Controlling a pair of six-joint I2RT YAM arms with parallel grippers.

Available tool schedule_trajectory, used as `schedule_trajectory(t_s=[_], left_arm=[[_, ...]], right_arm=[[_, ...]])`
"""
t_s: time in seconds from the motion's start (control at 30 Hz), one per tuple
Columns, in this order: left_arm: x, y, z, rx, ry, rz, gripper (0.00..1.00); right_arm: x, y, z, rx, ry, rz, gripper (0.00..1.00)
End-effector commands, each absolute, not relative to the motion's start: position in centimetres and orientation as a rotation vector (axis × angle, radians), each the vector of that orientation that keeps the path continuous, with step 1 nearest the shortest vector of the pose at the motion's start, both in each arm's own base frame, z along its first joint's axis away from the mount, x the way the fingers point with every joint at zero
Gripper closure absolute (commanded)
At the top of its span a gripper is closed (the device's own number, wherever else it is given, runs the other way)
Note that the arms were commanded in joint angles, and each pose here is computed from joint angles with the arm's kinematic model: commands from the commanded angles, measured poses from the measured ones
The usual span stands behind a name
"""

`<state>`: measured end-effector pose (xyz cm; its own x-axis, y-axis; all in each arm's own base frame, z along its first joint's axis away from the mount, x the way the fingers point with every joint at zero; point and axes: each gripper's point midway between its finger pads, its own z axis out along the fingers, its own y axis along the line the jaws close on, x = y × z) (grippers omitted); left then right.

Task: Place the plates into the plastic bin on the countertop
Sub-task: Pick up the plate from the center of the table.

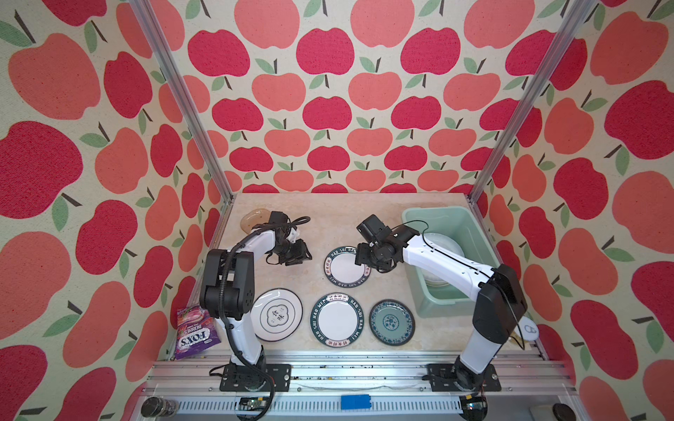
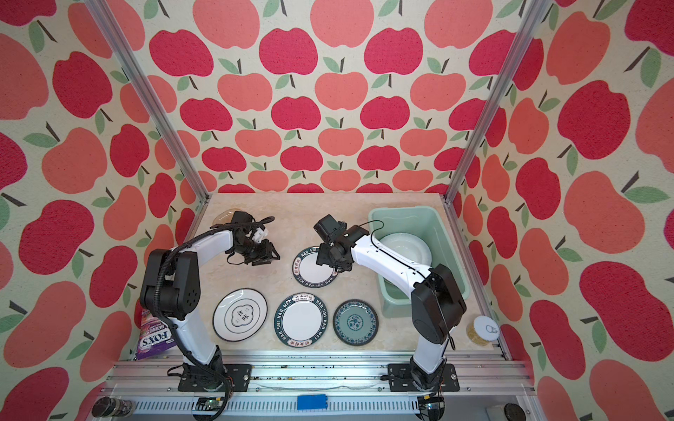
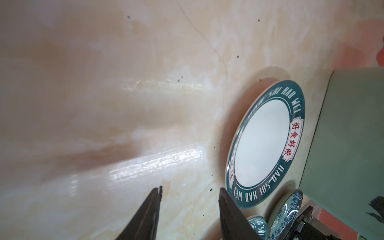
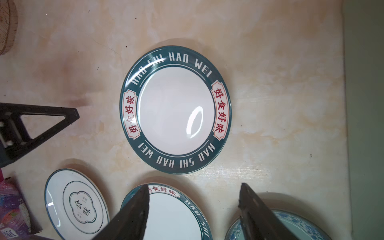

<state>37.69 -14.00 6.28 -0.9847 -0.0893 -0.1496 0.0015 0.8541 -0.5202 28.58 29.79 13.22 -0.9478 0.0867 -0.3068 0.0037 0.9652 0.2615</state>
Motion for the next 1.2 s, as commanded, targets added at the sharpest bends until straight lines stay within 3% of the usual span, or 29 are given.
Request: schedule_trajectory(t_s=[0.0, 0.27, 1.0, 1.17], left_arm=[[38.7, -17.2, 8.3, 0.055, 2.793, -0.873, 0.41], [39.6, -21.3, 6.8, 0.193, 2.836, -0.911, 0.39], [41.2, -22.1, 3.4, 0.194, 2.918, -0.968, 0.38], [41.4, -21.8, 3.2, 0.172, 2.925, -0.979, 0.42]], right_arm=[[27.7, 28.6, 11.3, 0.186, 2.816, 0.373, 0.30], [27.7, 30.3, 7.2, 0.266, 2.864, 0.468, 0.30], [29.4, 31.7, 2.0, 0.477, 2.810, 0.659, 0.33], [30.1, 32.2, 1.6, 0.508, 2.753, 0.754, 0.36]])
